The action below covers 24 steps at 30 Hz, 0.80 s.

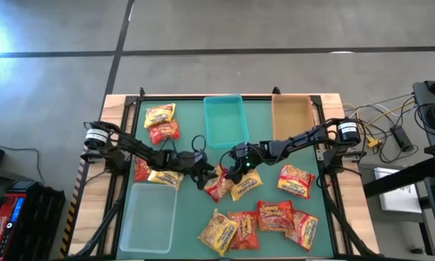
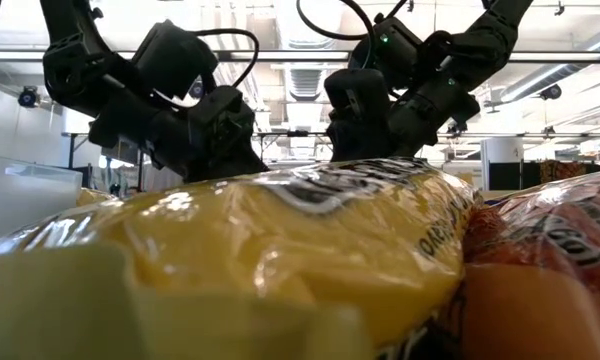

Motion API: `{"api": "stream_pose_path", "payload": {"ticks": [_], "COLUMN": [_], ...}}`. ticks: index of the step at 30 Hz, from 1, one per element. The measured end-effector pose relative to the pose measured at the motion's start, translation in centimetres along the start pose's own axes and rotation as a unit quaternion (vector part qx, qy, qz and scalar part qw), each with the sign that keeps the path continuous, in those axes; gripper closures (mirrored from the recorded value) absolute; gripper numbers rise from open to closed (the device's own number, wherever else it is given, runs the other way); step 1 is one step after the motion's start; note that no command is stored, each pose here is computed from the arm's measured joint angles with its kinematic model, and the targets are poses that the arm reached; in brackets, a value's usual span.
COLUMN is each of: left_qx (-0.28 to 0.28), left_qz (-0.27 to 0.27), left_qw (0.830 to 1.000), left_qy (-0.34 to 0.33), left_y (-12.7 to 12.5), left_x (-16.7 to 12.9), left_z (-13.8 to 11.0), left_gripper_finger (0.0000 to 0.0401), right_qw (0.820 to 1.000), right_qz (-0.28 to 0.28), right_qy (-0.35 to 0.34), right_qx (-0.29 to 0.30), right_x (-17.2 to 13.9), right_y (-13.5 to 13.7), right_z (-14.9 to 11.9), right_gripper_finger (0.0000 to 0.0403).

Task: Sort Maruchan noodles
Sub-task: Put the center red noodle pack into the green bin

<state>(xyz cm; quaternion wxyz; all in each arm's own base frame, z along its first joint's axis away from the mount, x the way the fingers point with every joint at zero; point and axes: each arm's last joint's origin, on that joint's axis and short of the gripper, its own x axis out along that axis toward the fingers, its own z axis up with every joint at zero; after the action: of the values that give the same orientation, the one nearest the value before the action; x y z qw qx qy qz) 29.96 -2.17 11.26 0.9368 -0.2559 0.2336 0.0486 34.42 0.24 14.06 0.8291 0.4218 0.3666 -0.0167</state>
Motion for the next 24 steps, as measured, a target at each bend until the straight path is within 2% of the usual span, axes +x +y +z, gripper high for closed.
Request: {"api": "stream_pose_path", "payload": {"ticks": [8,13,19,24], "left_qx": [0.015,0.044,0.067,0.066], "left_qz": [-0.013,-0.017,0.015,0.02], "left_qw": [1.0,0.999,0.997,0.996], "left_qy": [-0.018,-0.009,0.036,0.055], "left_y": [-0.4,-0.8,-0.6,-0.6], "left_x": [-0.6,-1.7,-3.7,-4.3], "left_z": [1.0,1.8,2.4,2.3], "left_gripper_finger": [0.0227,0.0227,0.0227,0.0227], "right_qw": [1.0,0.999,0.989,0.967], "right_qz": [0.0,0.0,0.007,0.016], "right_qy": [0.0,-0.001,-0.01,-0.026], "right_qx": [-0.014,-0.045,-0.149,-0.254], "right_x": [0.0,0.0,-0.7,-1.5], "right_y": [0.0,0.0,0.6,1.4], "right_z": [0.0,0.0,0.2,0.5], "right_gripper_finger": [0.0322,0.0345,0.0348,0.0348]}}
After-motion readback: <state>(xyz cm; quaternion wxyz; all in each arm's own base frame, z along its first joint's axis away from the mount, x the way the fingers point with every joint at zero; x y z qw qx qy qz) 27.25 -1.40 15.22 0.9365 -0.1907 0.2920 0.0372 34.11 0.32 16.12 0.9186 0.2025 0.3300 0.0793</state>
